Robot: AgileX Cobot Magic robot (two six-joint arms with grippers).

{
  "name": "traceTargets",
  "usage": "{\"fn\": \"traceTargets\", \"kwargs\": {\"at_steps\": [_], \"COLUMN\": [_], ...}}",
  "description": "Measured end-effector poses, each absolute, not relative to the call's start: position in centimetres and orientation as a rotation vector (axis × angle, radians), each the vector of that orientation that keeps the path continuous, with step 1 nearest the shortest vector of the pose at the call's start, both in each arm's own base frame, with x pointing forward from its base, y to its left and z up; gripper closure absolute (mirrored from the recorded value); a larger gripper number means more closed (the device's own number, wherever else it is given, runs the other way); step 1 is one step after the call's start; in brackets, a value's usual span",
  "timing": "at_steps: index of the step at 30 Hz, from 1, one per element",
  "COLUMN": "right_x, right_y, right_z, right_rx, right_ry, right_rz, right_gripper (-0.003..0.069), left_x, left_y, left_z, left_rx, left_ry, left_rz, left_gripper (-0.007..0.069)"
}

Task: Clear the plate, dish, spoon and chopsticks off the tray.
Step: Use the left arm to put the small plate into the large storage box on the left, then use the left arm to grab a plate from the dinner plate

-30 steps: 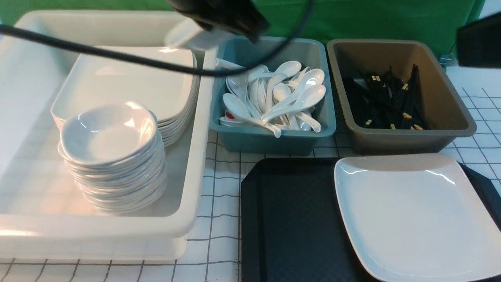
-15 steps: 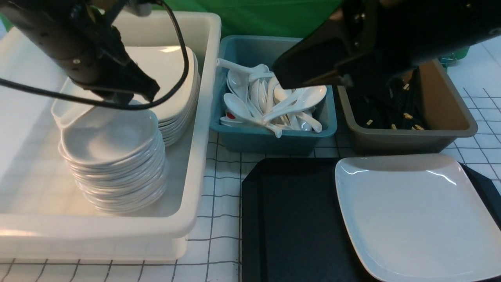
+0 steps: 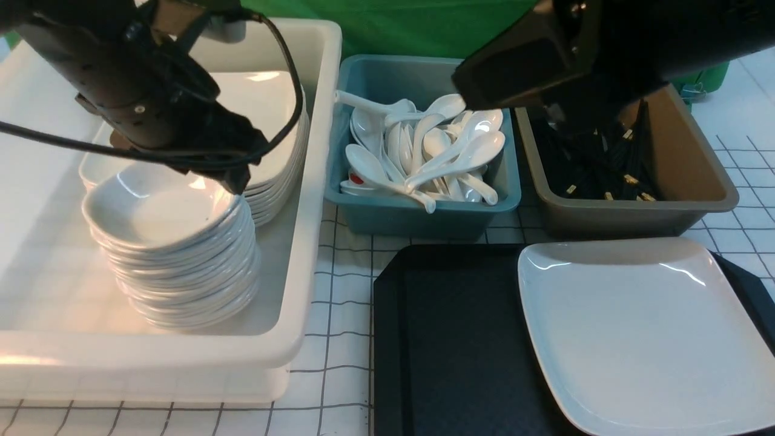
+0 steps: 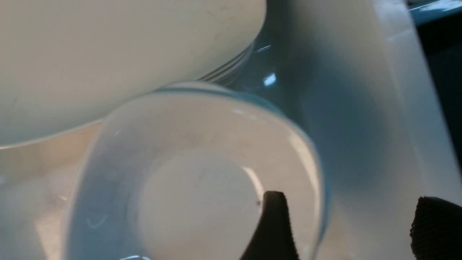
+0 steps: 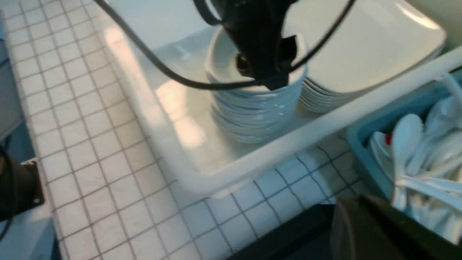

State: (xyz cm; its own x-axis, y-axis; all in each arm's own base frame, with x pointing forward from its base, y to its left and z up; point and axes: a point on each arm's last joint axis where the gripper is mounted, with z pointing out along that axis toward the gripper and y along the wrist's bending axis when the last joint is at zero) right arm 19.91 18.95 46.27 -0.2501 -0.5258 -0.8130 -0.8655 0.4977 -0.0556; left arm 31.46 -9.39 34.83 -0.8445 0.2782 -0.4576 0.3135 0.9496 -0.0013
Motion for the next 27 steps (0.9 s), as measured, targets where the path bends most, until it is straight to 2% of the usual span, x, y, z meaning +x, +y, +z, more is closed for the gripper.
{"fn": "traceTargets", "kwargs": {"at_steps": [1,2,3,4,5,8,9,11,12,13,14,16,17,20,21,22,26,27], "right_x": [19.9,19.6,19.4,19.3,19.0,18.5,18.3,17.7,17.3,17.2,16.6,15.8,15.9,14.8,14.6,14.4,14.2,14.2], "right_y": [18.8,17.8,17.0,16.6,15.5,12.7,11.7,10.2,9.4,9.2,8.1,6.7,6.7,4.5,4.1,3.5,2.4,2.3], "right_z": [46.3,46.7,46.9,47.1,47.2,47.6,47.5,47.3,47.1,47.2,46.6,45.4,45.2,41.9,41.4,40.0,37.3,36.5], "right_rx": [-1.144,-1.122,-1.104,-1.100,-1.075,-0.990,-0.945,-0.876,-0.843,-0.834,-0.788,-0.749,-0.752,-0.684,-0.666,-0.645,-0.595,-0.600], "right_ry": [1.926,1.932,1.951,1.950,1.982,2.043,2.060,2.080,2.095,2.094,2.119,2.158,2.165,2.273,2.292,2.346,2.460,2.491], "right_rz": [0.502,0.422,0.357,0.327,0.237,0.000,-0.070,-0.135,-0.149,-0.151,-0.171,-0.198,-0.200,-0.256,-0.267,-0.284,-0.298,-0.290], "right_gripper": [0.0650,0.0650,0.0650,0.0650,0.0650,0.0650,0.0650,0.0650,0.0650,0.0650,0.0650,0.0652,0.0653,0.0662,0.0662,0.0663,0.0662,0.0662], "left_x": [31.4,31.0,30.6,30.6,30.0,28.9,28.5,28.0,27.9,27.7,27.8,28.4,28.5,30.4,30.8,31.7,33.8,34.5], "left_y": [-9.5,-10.0,-10.7,-10.9,-12.1,-15.5,-17.3,-20.4,-21.9,-22.1,-24.4,-26.9,-27.1,-30.1,-30.5,-31.2,-32.7,-33.1], "left_z": [35.0,36.1,37.0,37.2,38.0,39.0,38.9,38.1,37.3,37.3,35.7,33.2,33.0,28.8,28.4,26.9,23.9,22.8], "left_rx": [0.419,0.399,0.393,0.393,0.415,0.503,0.551,0.630,0.663,0.671,0.712,0.746,0.749,0.772,0.771,0.772,0.760,0.767], "left_ry": [2.635,2.606,2.578,2.570,2.530,2.437,2.408,2.390,2.395,2.393,2.413,2.440,2.443,2.497,2.501,2.525,2.556,2.555], "left_rz": [-0.125,-0.217,-0.301,-0.315,-0.407,-0.538,-0.577,-0.637,-0.668,-0.674,-0.710,-0.723,-0.723,-0.704,-0.702,-0.690,-0.651,-0.621], "left_gripper": [0.0132,0.0106,0.0106,0.0109,0.0133,0.0279,0.0391,0.0538,0.0578,0.0583,0.0610,0.0619,0.0619,0.0576,0.0557,0.0522,0.0401,0.0351]}}
